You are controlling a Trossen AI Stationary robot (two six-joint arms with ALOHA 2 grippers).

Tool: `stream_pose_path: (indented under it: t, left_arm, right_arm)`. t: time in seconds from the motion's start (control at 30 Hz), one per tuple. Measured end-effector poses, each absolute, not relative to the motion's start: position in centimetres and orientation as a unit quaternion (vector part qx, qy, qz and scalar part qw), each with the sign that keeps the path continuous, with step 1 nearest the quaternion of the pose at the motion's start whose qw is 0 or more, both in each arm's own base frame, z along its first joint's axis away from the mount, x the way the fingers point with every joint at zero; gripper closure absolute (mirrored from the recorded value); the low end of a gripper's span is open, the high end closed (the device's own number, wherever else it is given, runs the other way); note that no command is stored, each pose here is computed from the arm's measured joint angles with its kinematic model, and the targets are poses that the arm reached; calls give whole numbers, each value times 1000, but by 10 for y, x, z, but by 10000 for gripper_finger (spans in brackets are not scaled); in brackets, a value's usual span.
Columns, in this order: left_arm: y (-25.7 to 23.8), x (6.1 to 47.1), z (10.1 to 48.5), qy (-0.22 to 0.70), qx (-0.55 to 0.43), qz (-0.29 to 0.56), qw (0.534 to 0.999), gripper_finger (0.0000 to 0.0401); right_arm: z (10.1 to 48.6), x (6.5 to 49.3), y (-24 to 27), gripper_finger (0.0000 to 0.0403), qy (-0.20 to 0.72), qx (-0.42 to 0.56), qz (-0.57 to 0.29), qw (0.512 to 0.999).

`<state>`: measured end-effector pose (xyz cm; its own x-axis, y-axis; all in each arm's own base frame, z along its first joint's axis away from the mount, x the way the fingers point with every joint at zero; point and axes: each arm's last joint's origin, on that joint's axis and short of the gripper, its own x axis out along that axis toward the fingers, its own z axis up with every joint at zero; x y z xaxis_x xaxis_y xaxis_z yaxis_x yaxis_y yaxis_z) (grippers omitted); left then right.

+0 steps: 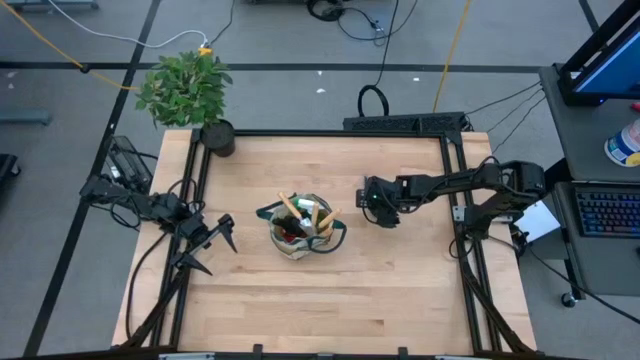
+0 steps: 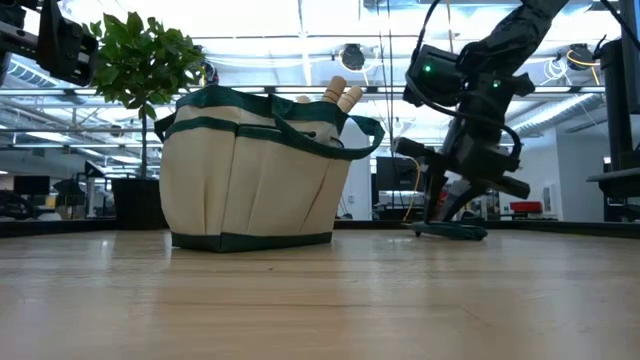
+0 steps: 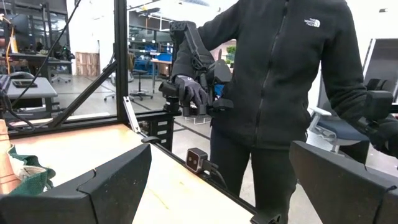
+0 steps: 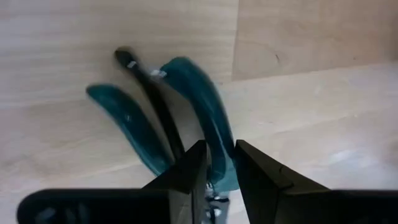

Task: Pick & Place Garden tools in Gardening bag
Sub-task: Put the green shear scissors into the gardening bag

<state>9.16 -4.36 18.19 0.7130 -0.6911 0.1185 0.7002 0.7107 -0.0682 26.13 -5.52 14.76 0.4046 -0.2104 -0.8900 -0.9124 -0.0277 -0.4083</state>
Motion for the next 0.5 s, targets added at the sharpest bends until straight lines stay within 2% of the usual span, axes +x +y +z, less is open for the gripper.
stream_pose_path:
  t: [0.27,0.5]
  left_arm:
    - [-44,92,182,-45,-47,-376,924,11]
    - [-44,92,182,-47,-45,-376,924,11]
  right_arm:
    - [148,264,-48,328,428,-647,329,539]
    - [148,264,-46,328,420,-623,330,571]
